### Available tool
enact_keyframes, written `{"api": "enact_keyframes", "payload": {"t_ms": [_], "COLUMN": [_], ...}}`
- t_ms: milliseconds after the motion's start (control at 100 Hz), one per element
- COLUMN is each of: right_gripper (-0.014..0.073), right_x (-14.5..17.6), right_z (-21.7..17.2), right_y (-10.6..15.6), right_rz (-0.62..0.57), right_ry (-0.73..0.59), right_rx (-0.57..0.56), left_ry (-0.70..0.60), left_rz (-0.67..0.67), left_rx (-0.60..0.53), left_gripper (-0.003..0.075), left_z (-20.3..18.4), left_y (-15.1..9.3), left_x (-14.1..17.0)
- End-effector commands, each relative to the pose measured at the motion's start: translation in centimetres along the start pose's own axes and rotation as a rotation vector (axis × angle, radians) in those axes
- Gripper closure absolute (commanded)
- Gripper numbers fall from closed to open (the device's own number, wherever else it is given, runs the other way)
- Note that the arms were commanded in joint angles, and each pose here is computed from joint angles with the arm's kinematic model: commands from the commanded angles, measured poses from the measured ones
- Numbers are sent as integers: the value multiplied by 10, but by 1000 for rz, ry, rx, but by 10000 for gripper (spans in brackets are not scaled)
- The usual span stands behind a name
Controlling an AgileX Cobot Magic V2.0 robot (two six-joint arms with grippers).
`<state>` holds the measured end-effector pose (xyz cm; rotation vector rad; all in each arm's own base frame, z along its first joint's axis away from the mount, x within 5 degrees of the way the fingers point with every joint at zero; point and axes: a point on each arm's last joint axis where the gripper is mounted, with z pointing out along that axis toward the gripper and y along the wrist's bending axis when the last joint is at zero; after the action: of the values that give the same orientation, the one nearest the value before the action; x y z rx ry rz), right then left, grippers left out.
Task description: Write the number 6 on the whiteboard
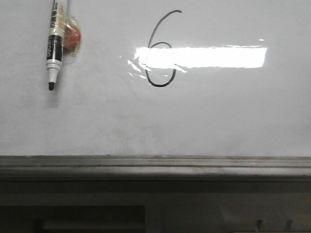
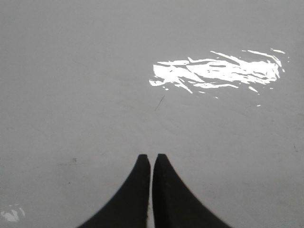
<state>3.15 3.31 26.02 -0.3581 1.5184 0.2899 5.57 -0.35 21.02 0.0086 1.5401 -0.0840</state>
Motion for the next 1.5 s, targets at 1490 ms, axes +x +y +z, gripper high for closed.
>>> {"api": "enact_keyframes", "payload": {"t_ms": [1490], "right_gripper": [661], "right_x": [27], "right_z": [4], "right_y": [-34], "right_rz": [-235], "right_ry": [-133], "right_rx": [379], "left_ry": [-42], "left_rz": [-16], "left_rx": [5], "left_gripper": [740], "left_z": [-1], "left_y": [1], "left_x": [9]}}
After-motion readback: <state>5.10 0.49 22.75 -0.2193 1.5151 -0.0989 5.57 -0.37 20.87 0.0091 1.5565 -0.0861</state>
